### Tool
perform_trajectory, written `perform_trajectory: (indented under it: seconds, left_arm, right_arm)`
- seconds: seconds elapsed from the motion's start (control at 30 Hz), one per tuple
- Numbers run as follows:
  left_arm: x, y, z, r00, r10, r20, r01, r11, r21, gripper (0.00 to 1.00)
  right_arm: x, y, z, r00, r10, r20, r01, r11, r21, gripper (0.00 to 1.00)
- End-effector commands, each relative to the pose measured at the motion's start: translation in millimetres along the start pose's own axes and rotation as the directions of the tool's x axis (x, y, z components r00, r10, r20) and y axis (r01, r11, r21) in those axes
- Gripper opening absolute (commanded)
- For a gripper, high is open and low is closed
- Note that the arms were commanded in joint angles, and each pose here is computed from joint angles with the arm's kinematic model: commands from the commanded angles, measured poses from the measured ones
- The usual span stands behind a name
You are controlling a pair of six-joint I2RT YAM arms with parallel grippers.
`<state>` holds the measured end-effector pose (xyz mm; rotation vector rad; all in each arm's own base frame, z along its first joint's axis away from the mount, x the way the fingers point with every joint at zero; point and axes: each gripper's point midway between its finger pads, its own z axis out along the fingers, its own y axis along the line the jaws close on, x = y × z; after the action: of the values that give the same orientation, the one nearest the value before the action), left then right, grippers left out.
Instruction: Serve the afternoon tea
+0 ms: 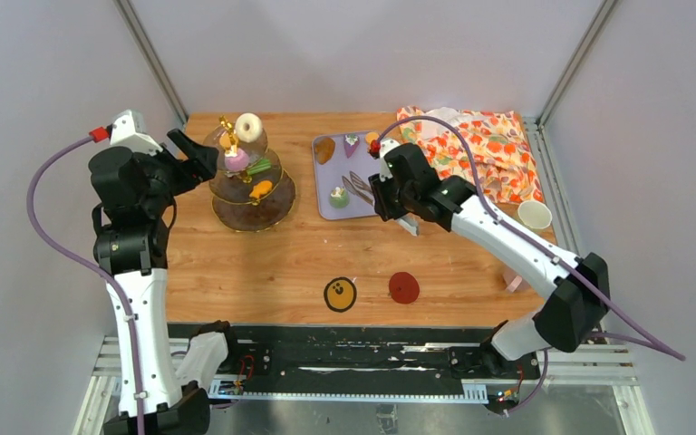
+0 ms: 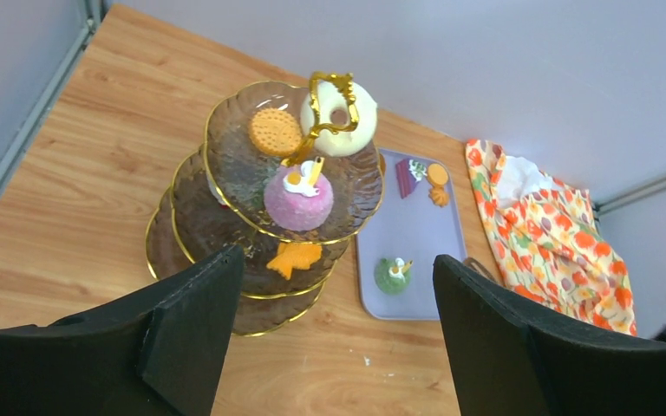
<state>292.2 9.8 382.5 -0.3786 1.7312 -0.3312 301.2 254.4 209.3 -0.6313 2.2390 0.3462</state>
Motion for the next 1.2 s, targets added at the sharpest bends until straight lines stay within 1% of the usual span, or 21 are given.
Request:
perform_trajectory:
  seconds: [0.0,0.17,0.33,0.53,1.03,1.13,1.17]
  left_arm:
    - [-6.0,-10.7,-13.3,0.999,0.043,0.005,-0.043,0.999,0.019,0.84]
    - [-2.3,-12.0,-14.8,0.998,0.056,-0.012,-0.055,0.998,0.029,0.84]
    - [1.8,-12.9,-13.0,0.998,0.051,-0.027,-0.049,0.998,0.04,0.84]
    - [0.7,-12.5,-11.1,0.998,0.055,-0.028,-0.054,0.998,0.038,0.84]
    - [4.0,-10.5,-4.7,0.997,0.061,-0.047,-0.059,0.998,0.037,0.85]
    - [5.4,-9.4,-3.7,0.997,0.06,-0.052,-0.058,0.998,0.034,0.85]
    - [5.7,-9.4,-3.6,0.997,0.061,-0.052,-0.059,0.998,0.035,0.85]
  right_arm:
    - [2.3,2.2,19.8,1.0,-0.01,-0.021,0.01,1.0,-0.014,0.34]
    - [21.0,4.4,46.1,0.995,-0.026,-0.1,0.024,0.999,-0.022,0.35]
    - [26.3,6.5,62.0,0.991,-0.023,-0.133,0.019,0.999,-0.026,0.37]
    - [26.6,5.9,74.2,0.989,-0.022,-0.145,0.02,1.0,-0.016,0.41]
    - [20.3,6.5,99.7,0.988,-0.024,-0.15,0.024,1.0,-0.003,0.46]
    - [18.6,6.7,103.0,0.988,-0.025,-0.15,0.025,1.0,-0.001,0.46]
    - [17.8,6.4,103.5,0.989,-0.024,-0.149,0.025,1.0,0.001,0.45]
